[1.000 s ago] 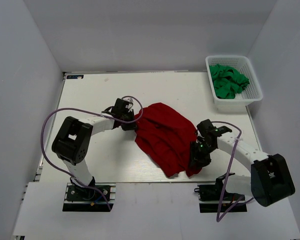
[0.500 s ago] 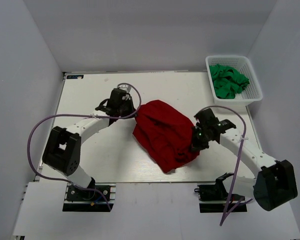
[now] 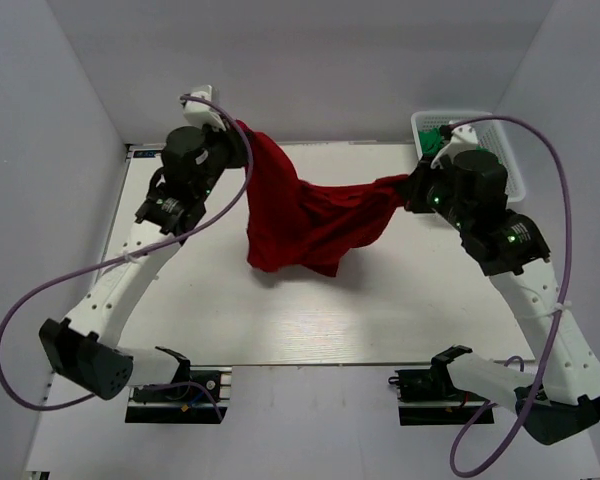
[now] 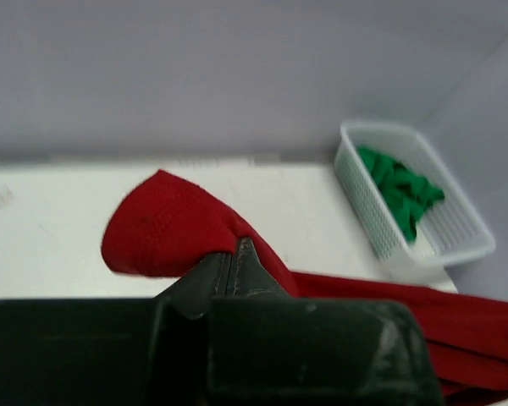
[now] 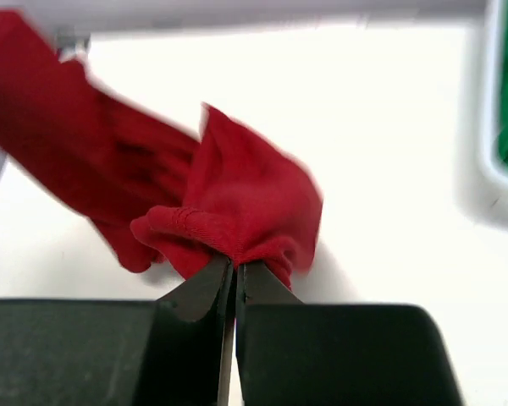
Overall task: Fold and stack the t-shirts
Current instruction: Flatten out the tshirt
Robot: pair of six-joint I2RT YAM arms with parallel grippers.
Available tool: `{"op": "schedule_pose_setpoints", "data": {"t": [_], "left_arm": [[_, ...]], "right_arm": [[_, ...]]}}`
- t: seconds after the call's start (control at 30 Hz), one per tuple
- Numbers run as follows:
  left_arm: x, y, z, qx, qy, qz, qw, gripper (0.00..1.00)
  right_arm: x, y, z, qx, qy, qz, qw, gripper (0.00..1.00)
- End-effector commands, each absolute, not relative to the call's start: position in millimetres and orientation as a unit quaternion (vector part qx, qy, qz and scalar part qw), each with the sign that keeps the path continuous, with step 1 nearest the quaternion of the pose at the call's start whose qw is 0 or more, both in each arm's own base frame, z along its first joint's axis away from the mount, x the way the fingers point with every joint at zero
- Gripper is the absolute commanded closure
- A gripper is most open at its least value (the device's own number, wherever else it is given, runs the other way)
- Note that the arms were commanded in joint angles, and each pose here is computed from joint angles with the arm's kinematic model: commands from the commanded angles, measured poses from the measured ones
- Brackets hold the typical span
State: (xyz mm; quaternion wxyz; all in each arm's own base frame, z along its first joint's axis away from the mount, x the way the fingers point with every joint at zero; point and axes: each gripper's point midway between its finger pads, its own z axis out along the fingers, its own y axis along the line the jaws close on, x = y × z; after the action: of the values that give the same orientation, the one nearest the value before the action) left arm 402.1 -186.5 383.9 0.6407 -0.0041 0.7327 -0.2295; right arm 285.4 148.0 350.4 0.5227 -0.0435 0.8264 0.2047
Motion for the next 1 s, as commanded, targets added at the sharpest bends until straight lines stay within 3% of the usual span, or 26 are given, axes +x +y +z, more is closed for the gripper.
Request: {"op": "schedule_pose_setpoints", "data": {"t": [0.0,0.2,0.43,0.7,0.97], "left_arm": [[386,-152,459,-0.017,0.668,-0.179,0.722,1.0],[368,-80,495,-0.112,0.631,-0.059,0.766,1.0],[337,-24,523,-0.186,0.592,0.025,0.784,1.0],[302,-7,558,-0.21,0.558,0.016,0.803,1.0],[235,-13,607,-0.147,0.499,-0.09,0.849,1.0]], "right_arm": [[298,122,424,-0.002,0.756,0.173,0.631,1.0],[280,57,519,0.101,0.661,0.1,0.737,1.0],[247,6,557,0.166,0.605,0.037,0.778,1.0],[220,3,577,0.143,0.576,0.064,0.802,1.0],[191,27,592,0.074,0.553,0.145,0.817,1.0]]}}
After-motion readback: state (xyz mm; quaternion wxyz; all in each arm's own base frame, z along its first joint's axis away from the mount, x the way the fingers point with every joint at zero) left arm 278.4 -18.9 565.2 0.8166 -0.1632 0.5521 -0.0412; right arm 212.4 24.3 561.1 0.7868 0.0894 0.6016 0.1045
